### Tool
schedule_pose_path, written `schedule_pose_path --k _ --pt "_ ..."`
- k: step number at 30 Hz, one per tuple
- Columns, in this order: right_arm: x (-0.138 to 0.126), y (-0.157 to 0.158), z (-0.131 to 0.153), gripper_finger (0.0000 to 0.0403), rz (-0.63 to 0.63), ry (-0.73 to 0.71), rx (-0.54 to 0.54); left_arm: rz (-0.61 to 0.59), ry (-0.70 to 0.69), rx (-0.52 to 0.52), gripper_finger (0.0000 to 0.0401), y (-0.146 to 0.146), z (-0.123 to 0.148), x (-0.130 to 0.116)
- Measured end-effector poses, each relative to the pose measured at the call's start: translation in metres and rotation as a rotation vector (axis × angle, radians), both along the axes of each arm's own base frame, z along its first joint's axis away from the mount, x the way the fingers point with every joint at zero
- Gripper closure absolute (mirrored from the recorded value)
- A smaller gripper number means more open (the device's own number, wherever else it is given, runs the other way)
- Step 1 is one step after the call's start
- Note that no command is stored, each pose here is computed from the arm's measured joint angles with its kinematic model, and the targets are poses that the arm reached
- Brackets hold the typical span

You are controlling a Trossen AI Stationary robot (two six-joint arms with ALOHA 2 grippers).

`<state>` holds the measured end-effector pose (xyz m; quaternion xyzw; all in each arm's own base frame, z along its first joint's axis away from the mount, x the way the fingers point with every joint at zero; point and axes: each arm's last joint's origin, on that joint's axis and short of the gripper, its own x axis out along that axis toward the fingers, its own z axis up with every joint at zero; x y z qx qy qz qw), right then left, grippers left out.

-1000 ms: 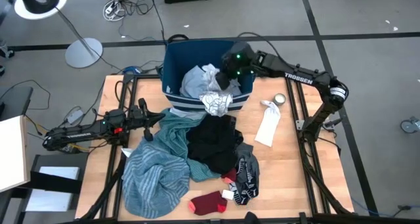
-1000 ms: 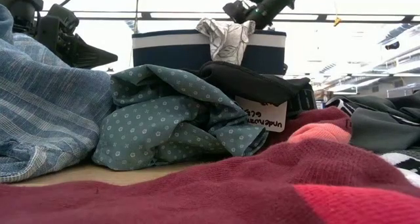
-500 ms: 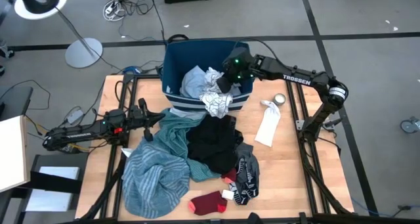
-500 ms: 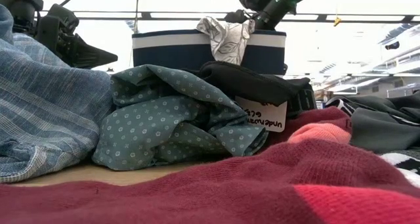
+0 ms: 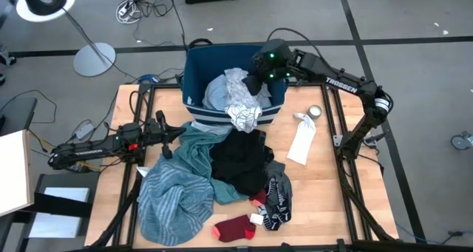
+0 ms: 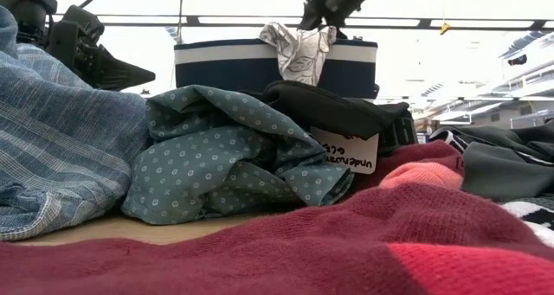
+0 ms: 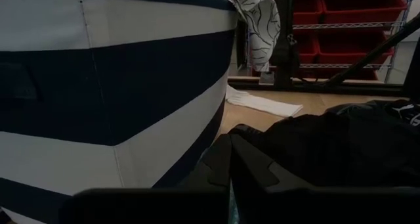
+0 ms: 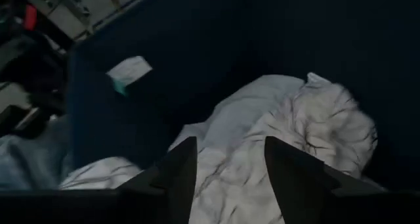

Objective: Sort clothes
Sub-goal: Put the white shirt into the blue laundry bin

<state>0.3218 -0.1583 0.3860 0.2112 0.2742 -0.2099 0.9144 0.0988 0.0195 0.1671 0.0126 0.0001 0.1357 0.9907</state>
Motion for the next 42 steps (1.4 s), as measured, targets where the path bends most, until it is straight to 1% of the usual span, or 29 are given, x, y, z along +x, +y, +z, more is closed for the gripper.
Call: schedule_pose_path --k 2,5,9,13,18,20,23,26,34,39,42 --pt "-0.002 0.008 0.009 0.0229 0.017 0.018 0.012 0.0 0.0 0.0 0.0389 0.0 0.0 0.0" --pt "-0.004 0.021 0.018 0.0236 0.029 0.05 0.061 0.0 0.0 0.0 0.0389 0.0 0.0 0.0" --pt "-0.006 0.036 0.021 0.0246 0.039 0.095 0.123 0.0 0.0 0.0 0.0389 0.0 0.0 0.0" --pt "-0.004 0.043 0.021 0.0255 0.064 0.083 0.173 0.0 -0.011 0.003 0.0389 0.0 0.001 0.0" --pt "0.012 0.041 0.012 0.0269 0.069 0.066 0.178 0.001 -0.04 0.029 0.0389 0.0 0.005 0.0" --pt "0.024 0.04 0.011 0.0273 0.101 0.009 0.174 0.002 -0.055 0.032 0.0389 0.0 0.006 0.0" --pt "0.043 0.037 -0.002 0.0278 0.141 -0.019 0.192 0.008 -0.062 0.033 0.0389 0.0 0.007 0.0" --pt "0.055 0.029 -0.022 0.0281 0.133 0.031 0.222 0.013 -0.06 0.033 0.0389 0.0 0.006 0.0" --pt "0.075 -0.008 -0.079 0.0281 0.035 0.169 0.294 0.015 -0.052 0.032 0.0389 0.0 0.006 0.0" --pt "0.081 -0.026 -0.109 0.0281 -0.058 0.251 0.276 0.015 -0.051 0.035 0.0389 0.0 0.006 0.0" --pt "0.082 -0.034 -0.121 0.0281 -0.1 0.293 0.261 0.015 -0.051 0.035 0.0389 0.0 0.006 0.0"
